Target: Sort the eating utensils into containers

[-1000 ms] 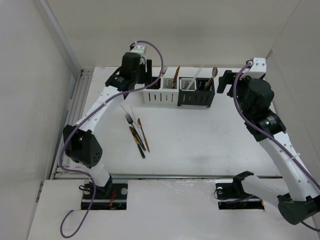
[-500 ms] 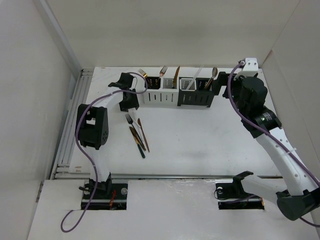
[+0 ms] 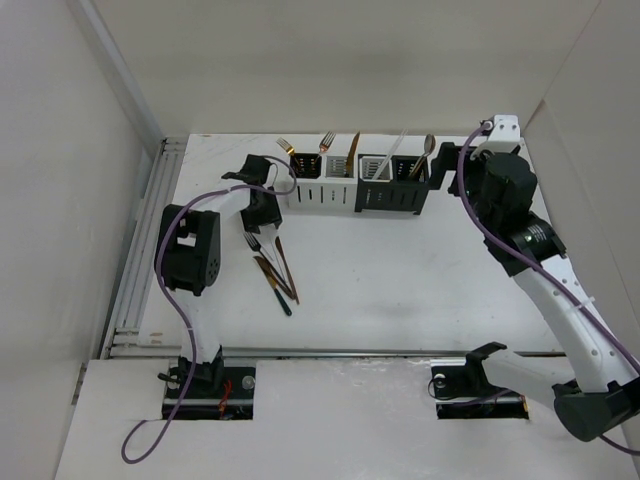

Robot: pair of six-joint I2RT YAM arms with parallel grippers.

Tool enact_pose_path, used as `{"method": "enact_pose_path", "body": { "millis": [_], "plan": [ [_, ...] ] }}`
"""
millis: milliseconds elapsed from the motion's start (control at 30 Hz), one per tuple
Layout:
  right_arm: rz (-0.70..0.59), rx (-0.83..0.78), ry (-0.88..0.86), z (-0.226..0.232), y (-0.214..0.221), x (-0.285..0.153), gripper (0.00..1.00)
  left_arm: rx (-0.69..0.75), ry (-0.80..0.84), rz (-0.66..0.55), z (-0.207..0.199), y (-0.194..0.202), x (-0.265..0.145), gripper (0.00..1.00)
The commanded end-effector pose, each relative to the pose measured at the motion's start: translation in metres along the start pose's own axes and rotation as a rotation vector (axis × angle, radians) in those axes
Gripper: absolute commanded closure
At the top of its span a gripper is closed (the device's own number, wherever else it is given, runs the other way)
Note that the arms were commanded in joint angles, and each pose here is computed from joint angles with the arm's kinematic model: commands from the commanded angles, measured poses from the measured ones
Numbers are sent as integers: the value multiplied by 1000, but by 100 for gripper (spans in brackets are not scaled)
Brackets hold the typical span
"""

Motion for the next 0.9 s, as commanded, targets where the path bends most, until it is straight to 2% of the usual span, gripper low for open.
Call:
{"method": "enact_pose_path", "body": {
  "millis": [0,167,300,367,567,700,867],
  "plan": [
    [-82,19,-16,6,-33,-10,3,-32,-38,11,11,0,1,51],
    [-74,-12,-12,7,-32,-6,3,5,-32,-44,12,-11,-19,50],
    [-71,-22,-20,9,-33,-4,3,6,-149,-106,43,-23,-26,49],
    [-70,-22,-20,10,-31,0,3,-4,-151,-117,47,-24,-28,49],
    [-64,-32,-40,14,-30,3,3,19,-159,-235,52,-55,-46,49],
    [-55,-35,-37,14,-27,5,3,7,-206,-232,59,-54,-47,49],
    [-64,-32,-40,15,-31,4,3,-89,-232,-68,84,-17,-21,49]
  ]
}}
Point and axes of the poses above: each gripper's point midway between its finger pads, its own x axis out along the fingers, its own z axis along the line the jaws close on, y = z × x, the point moved 1 cm from there along -x, back along the fingers, and after that the axes turned 12 degrees about x, right-handed, at the moved point
